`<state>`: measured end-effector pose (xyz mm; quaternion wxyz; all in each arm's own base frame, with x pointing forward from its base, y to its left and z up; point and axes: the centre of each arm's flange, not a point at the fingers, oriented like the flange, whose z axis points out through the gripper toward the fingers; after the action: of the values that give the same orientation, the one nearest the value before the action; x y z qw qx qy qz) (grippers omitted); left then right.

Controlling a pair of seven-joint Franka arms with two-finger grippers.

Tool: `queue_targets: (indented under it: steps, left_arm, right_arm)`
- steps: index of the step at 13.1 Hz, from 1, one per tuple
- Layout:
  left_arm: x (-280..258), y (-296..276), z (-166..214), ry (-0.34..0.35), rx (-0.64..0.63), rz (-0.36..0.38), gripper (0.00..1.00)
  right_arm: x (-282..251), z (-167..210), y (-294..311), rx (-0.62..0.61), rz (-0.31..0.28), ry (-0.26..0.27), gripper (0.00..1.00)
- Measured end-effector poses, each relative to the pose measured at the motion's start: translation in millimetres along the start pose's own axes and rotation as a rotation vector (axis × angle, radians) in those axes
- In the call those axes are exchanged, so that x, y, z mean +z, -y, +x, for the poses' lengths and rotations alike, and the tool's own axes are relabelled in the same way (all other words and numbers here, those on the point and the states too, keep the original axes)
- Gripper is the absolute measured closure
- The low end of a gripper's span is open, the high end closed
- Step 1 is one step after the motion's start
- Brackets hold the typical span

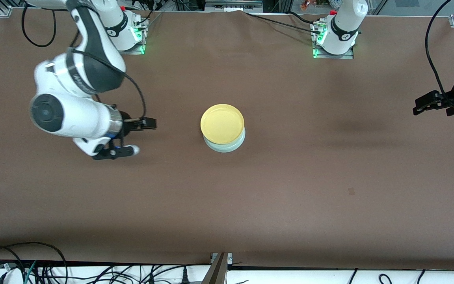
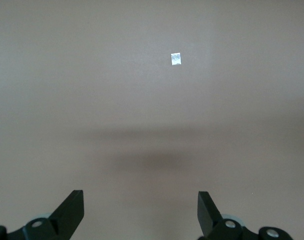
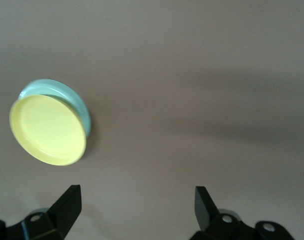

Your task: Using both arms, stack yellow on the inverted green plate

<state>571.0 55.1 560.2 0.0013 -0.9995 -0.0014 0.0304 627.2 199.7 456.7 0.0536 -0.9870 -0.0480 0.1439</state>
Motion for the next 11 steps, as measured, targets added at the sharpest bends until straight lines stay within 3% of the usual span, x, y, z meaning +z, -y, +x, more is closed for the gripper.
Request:
queue_targets:
  steps: [3,6,11]
  left_arm:
    - [0,0,0,0.001,0.000,0.000,0.00]
    - [0,0,0,0.000,0.000,0.000,0.00]
    - [1,0,0,0.001,0.000,0.000,0.00]
  right_arm:
    - [-38,-10,-56,-0.043,-0.040,-0.007,0.00]
    - [-68,-32,-107,0.013,-0.055,0.019,0.00]
    - [-126,-72,-117,0.027,-0.065,-0.034,0.00]
